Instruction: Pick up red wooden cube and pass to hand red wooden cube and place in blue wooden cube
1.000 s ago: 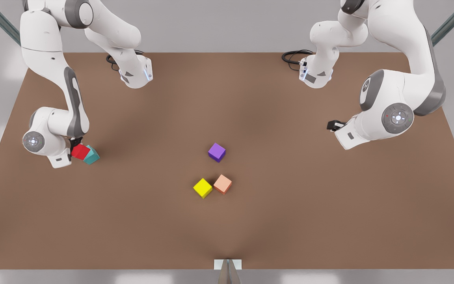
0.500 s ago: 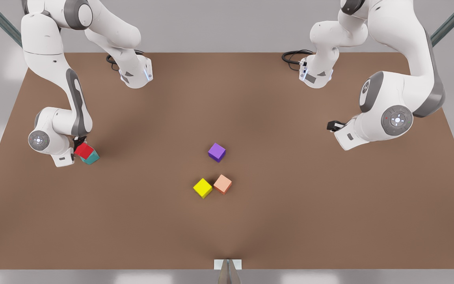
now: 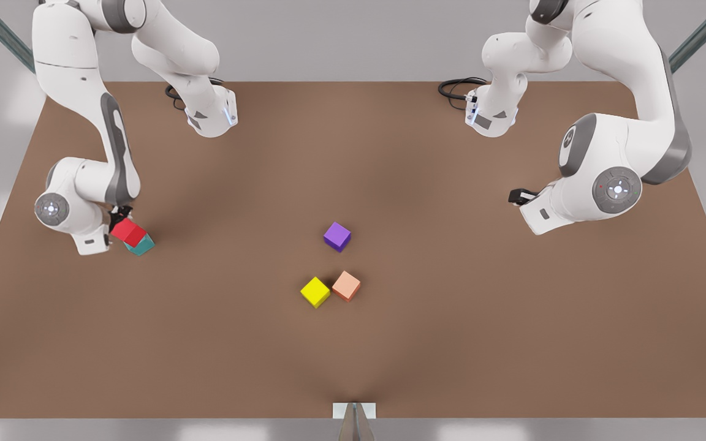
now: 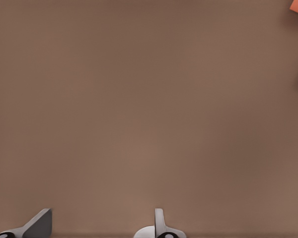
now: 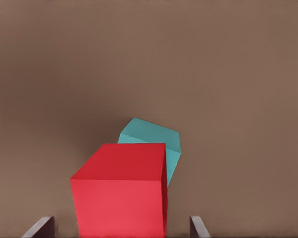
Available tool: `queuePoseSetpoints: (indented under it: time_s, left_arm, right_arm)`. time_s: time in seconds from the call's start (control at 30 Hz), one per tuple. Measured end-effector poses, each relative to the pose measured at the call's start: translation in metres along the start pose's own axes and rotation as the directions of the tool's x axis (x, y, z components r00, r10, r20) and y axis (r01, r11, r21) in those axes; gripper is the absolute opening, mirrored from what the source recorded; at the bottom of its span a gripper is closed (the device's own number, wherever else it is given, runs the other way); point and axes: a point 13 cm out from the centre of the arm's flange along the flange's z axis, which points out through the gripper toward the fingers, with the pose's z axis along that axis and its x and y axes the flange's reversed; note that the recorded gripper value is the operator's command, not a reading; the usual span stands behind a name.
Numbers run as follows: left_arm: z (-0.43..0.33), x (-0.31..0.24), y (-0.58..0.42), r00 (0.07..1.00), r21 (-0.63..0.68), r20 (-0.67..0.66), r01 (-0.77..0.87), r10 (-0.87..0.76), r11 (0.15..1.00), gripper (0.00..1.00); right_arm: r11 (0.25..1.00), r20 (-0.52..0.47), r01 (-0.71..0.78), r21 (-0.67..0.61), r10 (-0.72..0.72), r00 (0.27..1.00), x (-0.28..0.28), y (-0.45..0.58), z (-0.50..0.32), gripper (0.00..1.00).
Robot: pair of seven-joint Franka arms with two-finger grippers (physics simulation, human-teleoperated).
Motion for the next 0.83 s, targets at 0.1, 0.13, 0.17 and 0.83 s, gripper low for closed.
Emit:
queuePoseSetpoints:
  time_s: [0.1,0.13,0.17,0.83]
  left_arm:
    - [0.0,0.0,-0.001,1.0,0.0,-0.001,-0.001,0.001,1.0,1.0]
    - [0.001,0.0,-0.001,1.0,0.0,-0.002,-0.002,0.002,1.0,1.0]
    - [0.001,0.0,-0.001,1.0,0.0,-0.002,-0.002,0.002,1.0,1.0]
    - [0.0,0.0,0.0,1.0,0.001,-0.001,-0.004,0.004,1.0,1.0]
  right_arm:
    - [1.0,0.053,-0.017,0.01,0.016,0.998,-0.015,0.009,-0.05,1.0]
    - [1.0,0.082,-0.022,0.018,0.021,0.996,-0.027,0.008,-0.074,1.0]
    - [0.999,0.129,-0.032,0.019,0.03,0.991,-0.048,0.004,-0.098,1.0]
    - [0.74,0.037,-0.652,-0.163,0.665,0.746,-0.081,0.089,-0.329,1.0]
